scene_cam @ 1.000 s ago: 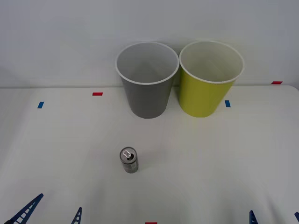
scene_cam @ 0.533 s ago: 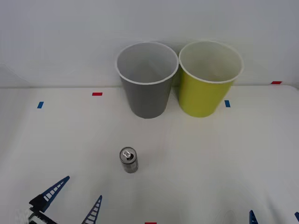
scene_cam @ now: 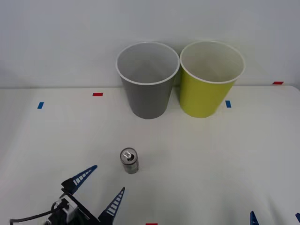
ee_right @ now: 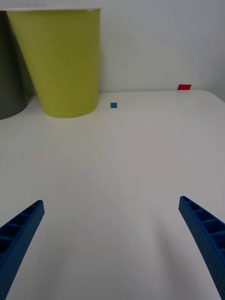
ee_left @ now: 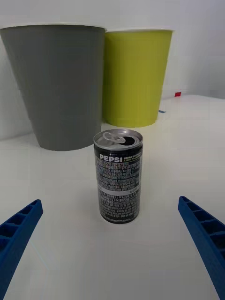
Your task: Put cans in the gray bin and PET bottles in the light green bin.
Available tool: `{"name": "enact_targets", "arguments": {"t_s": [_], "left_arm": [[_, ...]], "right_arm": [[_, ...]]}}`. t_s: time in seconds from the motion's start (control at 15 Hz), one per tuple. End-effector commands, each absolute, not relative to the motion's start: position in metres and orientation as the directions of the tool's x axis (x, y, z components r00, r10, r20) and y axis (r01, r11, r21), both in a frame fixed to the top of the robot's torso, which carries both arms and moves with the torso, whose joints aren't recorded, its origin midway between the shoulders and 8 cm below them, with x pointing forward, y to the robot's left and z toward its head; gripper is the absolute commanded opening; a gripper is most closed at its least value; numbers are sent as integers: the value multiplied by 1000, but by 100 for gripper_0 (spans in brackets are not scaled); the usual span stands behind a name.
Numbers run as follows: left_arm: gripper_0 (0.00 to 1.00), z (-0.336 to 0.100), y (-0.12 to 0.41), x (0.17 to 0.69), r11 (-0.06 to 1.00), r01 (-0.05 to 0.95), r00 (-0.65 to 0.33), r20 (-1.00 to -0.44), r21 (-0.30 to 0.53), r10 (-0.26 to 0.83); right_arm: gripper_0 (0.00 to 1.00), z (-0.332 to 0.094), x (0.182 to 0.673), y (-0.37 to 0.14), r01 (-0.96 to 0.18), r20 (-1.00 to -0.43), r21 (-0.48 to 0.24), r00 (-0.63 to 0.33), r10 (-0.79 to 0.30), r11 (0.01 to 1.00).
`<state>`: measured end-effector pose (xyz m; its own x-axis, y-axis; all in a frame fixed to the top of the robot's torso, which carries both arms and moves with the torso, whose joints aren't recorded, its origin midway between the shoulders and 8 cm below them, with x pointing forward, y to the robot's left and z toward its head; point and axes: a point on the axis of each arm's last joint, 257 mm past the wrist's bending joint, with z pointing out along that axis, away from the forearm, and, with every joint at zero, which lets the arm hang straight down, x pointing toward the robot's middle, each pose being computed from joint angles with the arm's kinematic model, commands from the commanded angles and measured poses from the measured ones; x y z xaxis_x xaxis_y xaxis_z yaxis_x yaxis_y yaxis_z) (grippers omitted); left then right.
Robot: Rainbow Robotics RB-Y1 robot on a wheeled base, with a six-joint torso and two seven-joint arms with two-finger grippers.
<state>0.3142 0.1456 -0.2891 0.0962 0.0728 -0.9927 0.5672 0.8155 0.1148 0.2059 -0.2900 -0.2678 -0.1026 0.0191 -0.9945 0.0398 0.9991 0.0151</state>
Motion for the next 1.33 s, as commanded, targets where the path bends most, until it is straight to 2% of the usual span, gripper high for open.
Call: {"name": "enact_targets", "arguments": {"t_s": [0.07,0.67,1.07,1.33], "left_arm": [[99,-289,138,324,801,584,98,-991,130,90],[96,-300,107,359,750,645,112,-989,145,95],[93,-293,86,386,774,627,109,-994,93,31],[92,-292,79,392,772,630,101,-995,84,26]], "right_arm": [[100,-268,206,-290,40,-995,15,-102,19,999],[100,-268,206,-290,40,-995,15,-102,19,999],[100,-268,206,-290,40,-995,15,-102,19,999],[100,-268,206,-290,40,-995,15,-102,19,999]]}}
